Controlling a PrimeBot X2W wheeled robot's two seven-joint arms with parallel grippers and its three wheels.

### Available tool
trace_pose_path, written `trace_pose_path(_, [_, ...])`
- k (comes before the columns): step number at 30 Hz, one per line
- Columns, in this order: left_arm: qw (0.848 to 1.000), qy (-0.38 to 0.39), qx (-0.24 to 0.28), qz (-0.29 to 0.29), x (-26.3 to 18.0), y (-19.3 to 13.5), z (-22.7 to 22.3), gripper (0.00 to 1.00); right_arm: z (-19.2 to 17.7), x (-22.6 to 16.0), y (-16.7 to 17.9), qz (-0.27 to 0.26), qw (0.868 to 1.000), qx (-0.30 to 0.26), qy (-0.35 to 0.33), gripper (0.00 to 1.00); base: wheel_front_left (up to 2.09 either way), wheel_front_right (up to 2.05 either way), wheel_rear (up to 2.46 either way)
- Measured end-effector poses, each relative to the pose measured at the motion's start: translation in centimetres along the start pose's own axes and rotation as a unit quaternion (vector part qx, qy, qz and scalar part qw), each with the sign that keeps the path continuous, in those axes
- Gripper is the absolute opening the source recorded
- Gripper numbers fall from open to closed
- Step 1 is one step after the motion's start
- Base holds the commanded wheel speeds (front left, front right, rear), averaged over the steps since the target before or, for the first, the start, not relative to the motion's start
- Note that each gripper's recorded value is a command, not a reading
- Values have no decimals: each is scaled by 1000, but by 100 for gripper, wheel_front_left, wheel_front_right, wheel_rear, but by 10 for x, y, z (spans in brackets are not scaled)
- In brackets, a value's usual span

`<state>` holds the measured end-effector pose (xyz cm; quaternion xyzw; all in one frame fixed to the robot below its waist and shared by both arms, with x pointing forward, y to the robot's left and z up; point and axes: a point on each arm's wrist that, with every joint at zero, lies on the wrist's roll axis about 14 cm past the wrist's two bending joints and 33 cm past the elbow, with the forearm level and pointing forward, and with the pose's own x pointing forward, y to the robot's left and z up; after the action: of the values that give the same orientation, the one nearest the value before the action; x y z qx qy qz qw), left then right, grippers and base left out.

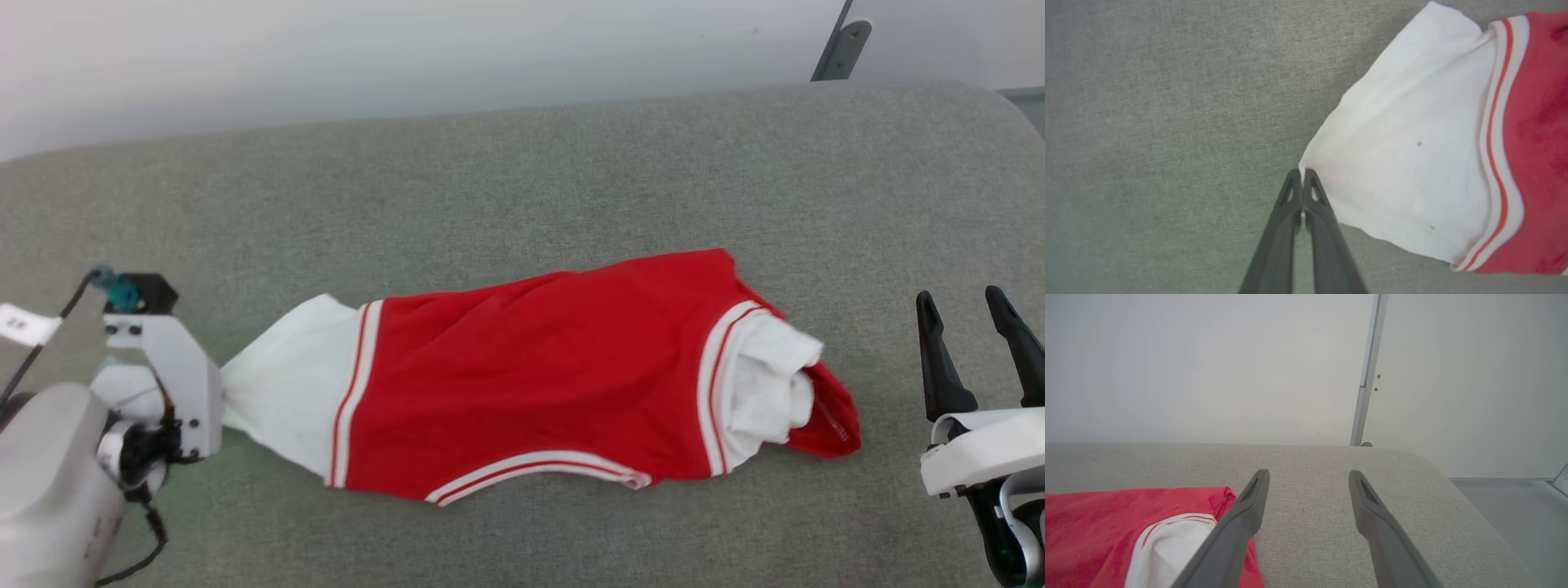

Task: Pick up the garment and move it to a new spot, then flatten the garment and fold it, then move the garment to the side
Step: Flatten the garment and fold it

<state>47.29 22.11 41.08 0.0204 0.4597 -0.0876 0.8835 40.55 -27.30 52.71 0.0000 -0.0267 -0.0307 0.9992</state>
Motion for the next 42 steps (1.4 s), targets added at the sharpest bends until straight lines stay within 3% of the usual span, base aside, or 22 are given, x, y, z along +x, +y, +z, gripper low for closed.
trace_pose_path(9, [999, 8, 1, 42, -2, 25, -23, 0, -4, -4, 1, 3, 1000, 6, 14, 100, 0, 0, 0])
trace_pose_path(20, [999, -5, -12, 43, 0, 26, -27, 0, -14, -13, -10, -11, 999, 8, 34, 100, 0, 0, 0])
trace_pose_path(21, [999, -8, -13, 43, -1, 26, -27, 24, -15, -14, -9, -9, 999, 11, 36, 100, 0, 0, 0])
trace_pose_path(22, [999, -10, -14, 42, -1, 25, -26, 31, -18, -15, -7, -7, 999, 12, 42, 100, 0, 0, 0])
trace_pose_path(24, [999, -16, -16, 42, -2, 25, -25, 40, -23, -18, -3, -1, 999, 16, 50, 100, 0, 0, 0])
trace_pose_path(27, [999, -20, -17, 40, -4, 25, -23, 39, -25, -17, 7, 15, 998, 26, 55, 100, 0, 0, 0])
trace_pose_path(28, [999, -23, -17, 39, -4, 24, -23, 47, -25, -17, 10, 19, 998, 29, 56, 100, 0, 0, 0])
trace_pose_path(30, [999, -27, -17, 39, -5, 24, -21, 100, -26, -17, 15, 30, 997, 29, 59, 100, 0, 0, 0])
trace_pose_path(42, [998, -50, -14, 31, -11, 18, -6, 100, -20, -12, 52, 84, 994, 44, 60, 100, 0, 0, 0])
